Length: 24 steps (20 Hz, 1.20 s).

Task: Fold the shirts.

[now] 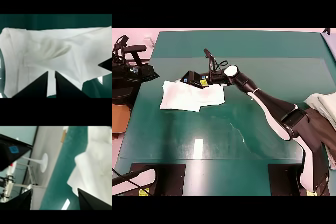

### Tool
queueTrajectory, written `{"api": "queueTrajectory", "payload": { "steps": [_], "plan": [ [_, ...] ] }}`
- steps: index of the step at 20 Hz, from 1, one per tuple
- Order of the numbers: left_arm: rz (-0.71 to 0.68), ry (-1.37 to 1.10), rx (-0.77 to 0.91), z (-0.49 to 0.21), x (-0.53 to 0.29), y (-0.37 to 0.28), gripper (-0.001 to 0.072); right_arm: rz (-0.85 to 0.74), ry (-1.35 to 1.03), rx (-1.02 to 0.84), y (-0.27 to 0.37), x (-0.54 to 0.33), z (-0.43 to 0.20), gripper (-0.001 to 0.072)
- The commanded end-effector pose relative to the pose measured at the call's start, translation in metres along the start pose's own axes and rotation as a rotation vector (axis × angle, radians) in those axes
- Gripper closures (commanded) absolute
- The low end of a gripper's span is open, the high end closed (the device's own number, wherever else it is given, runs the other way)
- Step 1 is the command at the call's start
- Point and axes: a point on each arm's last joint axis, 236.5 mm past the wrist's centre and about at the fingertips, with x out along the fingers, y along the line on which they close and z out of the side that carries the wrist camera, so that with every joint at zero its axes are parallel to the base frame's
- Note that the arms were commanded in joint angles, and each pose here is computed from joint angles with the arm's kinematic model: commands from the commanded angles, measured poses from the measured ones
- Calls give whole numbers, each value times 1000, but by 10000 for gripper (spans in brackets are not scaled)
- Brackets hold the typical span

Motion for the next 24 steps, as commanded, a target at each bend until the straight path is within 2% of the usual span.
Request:
{"api": "queueTrajectory", "payload": {
  "steps": [1, 3, 5, 7, 10, 12, 16, 20, 24],
  "plan": [
    [-1, 0, 4, 0, 0, 0, 579, 229, -85, -40, 67, -24, 29, 77],
    [-1, 3, 5, -1, 0, 0, 579, 192, -56, -134, 70, -54, 39, 77],
    [1, 5, 7, -1, 0, 1, 579, -2, -10, -145, 26, -94, 51, 77],
    [1, 6, 7, -1, 0, 1, 580, -250, 54, -82, -46, -153, 51, 76],
    [0, 9, 7, -2, 0, 0, 579, -387, 86, 75, -123, -226, 39, 74],
    [-1, 9, 6, -2, 0, 0, 579, -428, 63, 171, -165, -248, 31, 8],
    [-1, 13, 13, -3, 0, 0, 579, -446, 114, 244, -215, -234, 6, 6],
    [-4, 22, 16, -5, 0, 0, 578, -338, 144, 279, -218, -176, 4, 6],
    [-10, 37, 32, -9, 0, -2, 578, -313, 196, 264, -213, -122, -9, 6]
  ]
}}
